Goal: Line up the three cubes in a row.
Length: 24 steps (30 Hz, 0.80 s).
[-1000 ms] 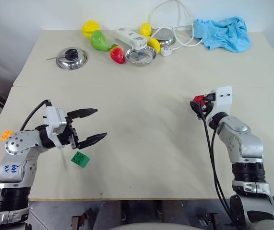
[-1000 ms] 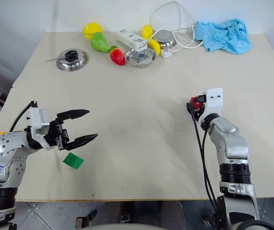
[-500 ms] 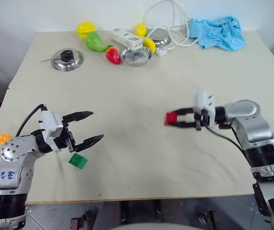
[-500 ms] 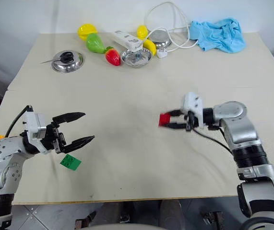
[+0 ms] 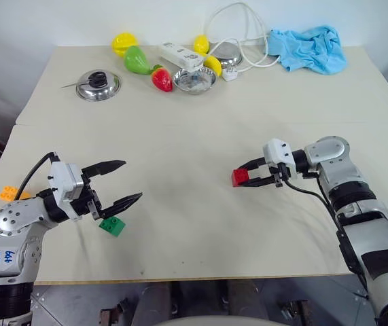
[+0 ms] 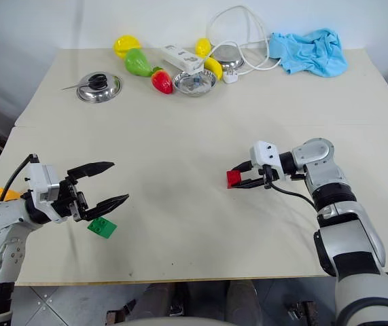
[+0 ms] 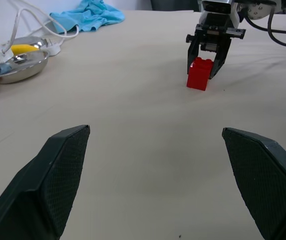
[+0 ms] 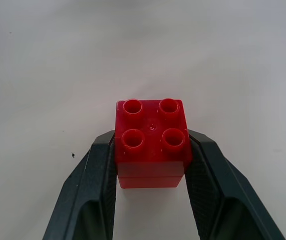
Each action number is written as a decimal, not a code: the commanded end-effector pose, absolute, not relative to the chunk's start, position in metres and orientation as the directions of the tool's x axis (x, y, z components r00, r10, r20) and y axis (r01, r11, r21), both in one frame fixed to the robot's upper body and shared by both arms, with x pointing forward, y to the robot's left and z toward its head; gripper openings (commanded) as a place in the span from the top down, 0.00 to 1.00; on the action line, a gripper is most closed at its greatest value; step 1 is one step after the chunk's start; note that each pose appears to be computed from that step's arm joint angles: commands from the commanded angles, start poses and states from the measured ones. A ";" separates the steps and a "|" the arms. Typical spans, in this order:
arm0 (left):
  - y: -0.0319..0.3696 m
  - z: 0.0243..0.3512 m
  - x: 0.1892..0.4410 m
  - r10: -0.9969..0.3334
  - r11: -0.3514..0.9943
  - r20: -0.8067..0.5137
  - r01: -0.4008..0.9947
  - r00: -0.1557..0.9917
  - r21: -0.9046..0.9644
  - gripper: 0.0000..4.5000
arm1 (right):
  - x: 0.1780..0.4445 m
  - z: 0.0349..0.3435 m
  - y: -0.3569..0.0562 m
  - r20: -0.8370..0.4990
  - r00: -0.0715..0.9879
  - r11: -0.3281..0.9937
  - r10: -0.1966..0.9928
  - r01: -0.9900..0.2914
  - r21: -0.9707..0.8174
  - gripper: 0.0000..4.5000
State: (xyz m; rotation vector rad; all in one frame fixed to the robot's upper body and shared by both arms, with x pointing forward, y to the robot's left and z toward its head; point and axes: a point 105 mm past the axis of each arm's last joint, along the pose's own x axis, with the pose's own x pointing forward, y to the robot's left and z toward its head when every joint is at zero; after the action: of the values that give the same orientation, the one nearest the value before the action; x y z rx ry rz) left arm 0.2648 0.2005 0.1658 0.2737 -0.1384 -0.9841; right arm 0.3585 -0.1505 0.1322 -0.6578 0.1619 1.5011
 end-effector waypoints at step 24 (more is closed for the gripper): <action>0.358 0.099 0.085 0.089 0.991 -0.056 -0.083 0.994 0.107 0.00 | 0.253 0.160 -0.147 0.057 0.034 0.051 0.998 -0.945 -0.324 0.01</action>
State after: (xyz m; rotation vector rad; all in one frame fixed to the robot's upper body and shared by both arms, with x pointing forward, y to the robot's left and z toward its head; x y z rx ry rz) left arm 0.0995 0.3519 0.0896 0.0633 0.0694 0.0575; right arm 0.2550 -0.1436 0.1527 -0.1878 -0.2391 1.5506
